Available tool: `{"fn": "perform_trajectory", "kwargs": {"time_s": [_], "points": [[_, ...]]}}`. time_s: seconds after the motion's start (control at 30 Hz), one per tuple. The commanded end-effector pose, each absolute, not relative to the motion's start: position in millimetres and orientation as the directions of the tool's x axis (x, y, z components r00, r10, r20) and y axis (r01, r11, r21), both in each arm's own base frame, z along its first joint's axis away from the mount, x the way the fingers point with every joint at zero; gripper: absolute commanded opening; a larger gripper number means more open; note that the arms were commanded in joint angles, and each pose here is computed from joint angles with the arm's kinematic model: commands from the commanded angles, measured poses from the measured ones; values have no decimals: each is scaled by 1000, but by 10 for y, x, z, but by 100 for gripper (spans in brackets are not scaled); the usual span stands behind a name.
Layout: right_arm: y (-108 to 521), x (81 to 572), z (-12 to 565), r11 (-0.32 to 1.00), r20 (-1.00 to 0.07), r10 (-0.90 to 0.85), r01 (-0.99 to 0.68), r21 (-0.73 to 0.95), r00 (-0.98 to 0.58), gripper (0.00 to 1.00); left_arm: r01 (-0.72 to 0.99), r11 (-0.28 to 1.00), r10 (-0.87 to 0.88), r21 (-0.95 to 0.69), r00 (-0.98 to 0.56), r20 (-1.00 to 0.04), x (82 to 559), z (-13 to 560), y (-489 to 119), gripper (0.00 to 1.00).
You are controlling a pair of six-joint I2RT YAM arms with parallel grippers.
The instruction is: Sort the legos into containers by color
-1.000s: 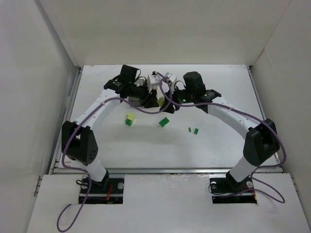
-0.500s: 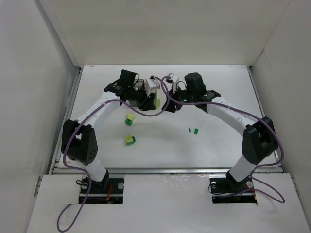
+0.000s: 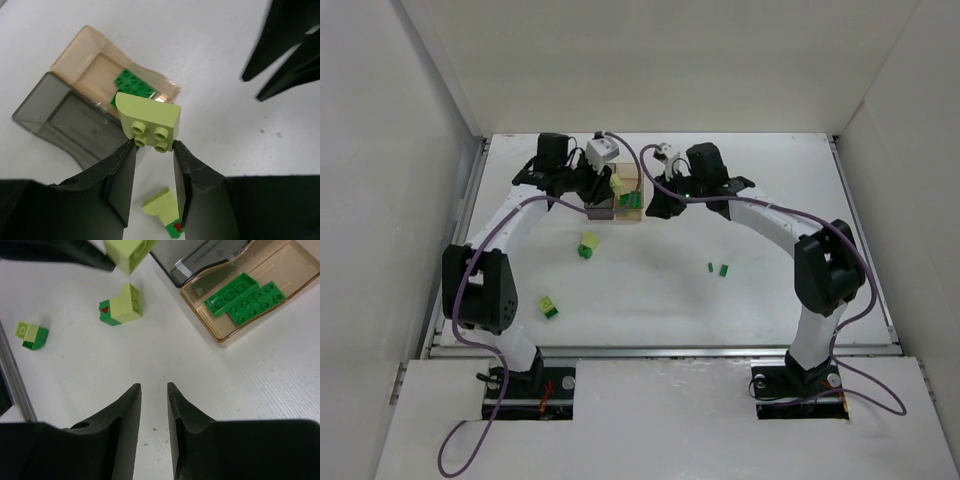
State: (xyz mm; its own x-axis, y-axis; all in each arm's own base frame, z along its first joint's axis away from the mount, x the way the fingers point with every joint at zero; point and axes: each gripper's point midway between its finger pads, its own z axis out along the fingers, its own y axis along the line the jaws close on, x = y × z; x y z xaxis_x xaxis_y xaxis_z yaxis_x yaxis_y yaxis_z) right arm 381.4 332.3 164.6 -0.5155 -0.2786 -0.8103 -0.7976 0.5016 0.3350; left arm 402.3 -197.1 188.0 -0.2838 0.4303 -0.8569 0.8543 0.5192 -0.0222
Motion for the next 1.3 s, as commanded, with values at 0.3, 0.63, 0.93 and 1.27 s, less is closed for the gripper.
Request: {"fn": "perform_trajectory", "kwargs": {"time_s": [0.3,0.63,0.93,1.27], "points": [[3260,3979,1847,578,-848,-219,-764,286,-482,50,685,728,405,-15,-447,-797,4789,1273,-1541,9],[3220,3881,1911,570,-850,-218,-769,289,-480,54,637,770,349,-37,-469,-811,4819,1344,-1488,58],[3036,3859,2194,656,-865,-149,-702,276,-478,65,709,683,500,177,-278,-820,4487,2086,-1305,70],[2668,3667,1747,832,-798,-180,-521,189,-576,68,990,41,969,136,-6,-248,2292,1171,-368,96]]}}
